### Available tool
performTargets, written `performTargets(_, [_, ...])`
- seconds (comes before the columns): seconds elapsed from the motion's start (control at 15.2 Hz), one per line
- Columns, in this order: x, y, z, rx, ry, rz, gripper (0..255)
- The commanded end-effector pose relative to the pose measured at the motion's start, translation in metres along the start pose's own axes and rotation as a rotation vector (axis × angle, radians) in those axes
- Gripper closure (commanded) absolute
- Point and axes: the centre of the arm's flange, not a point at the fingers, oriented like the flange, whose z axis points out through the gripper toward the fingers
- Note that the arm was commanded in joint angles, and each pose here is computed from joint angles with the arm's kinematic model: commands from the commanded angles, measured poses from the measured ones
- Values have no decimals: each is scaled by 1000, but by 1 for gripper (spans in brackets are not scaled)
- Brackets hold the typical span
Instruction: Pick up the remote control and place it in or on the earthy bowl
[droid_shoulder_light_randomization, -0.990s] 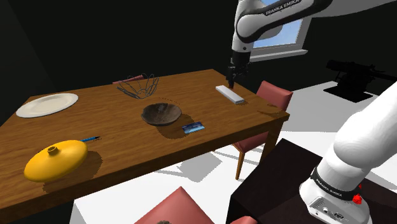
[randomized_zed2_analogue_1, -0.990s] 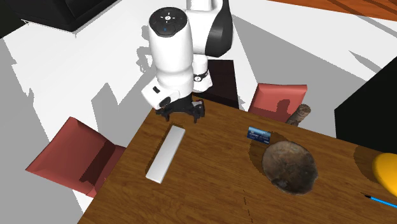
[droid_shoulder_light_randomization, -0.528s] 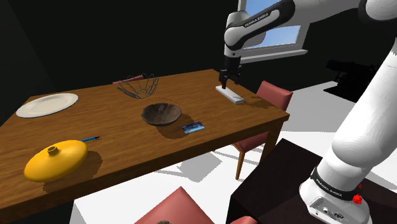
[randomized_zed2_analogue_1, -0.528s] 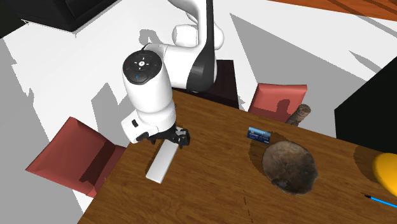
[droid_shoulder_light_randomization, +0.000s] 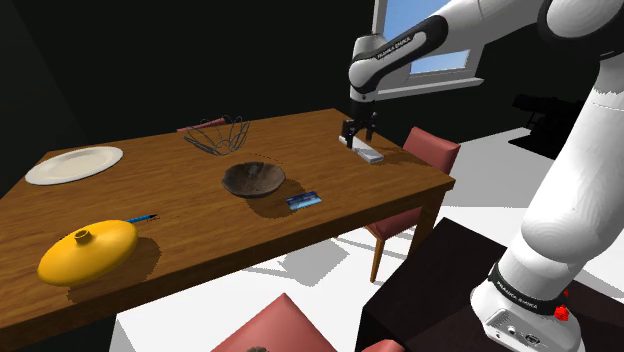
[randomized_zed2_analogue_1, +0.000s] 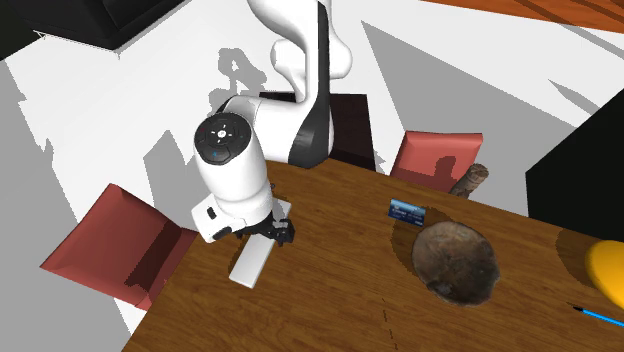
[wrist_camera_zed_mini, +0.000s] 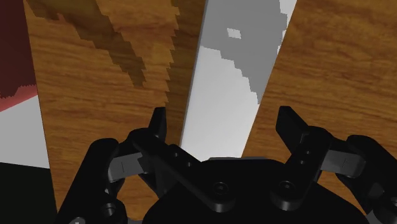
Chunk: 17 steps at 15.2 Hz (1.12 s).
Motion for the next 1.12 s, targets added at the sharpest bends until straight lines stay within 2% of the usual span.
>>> performTargets(0.0, [0, 0, 8, 0, 0, 0, 0])
performTargets(0.46, [0, 0, 8, 0, 0, 0, 0])
performTargets(0.53, [0, 0, 8, 0, 0, 0, 255])
performTargets(1.06, [0, 0, 8, 0, 0, 0, 255])
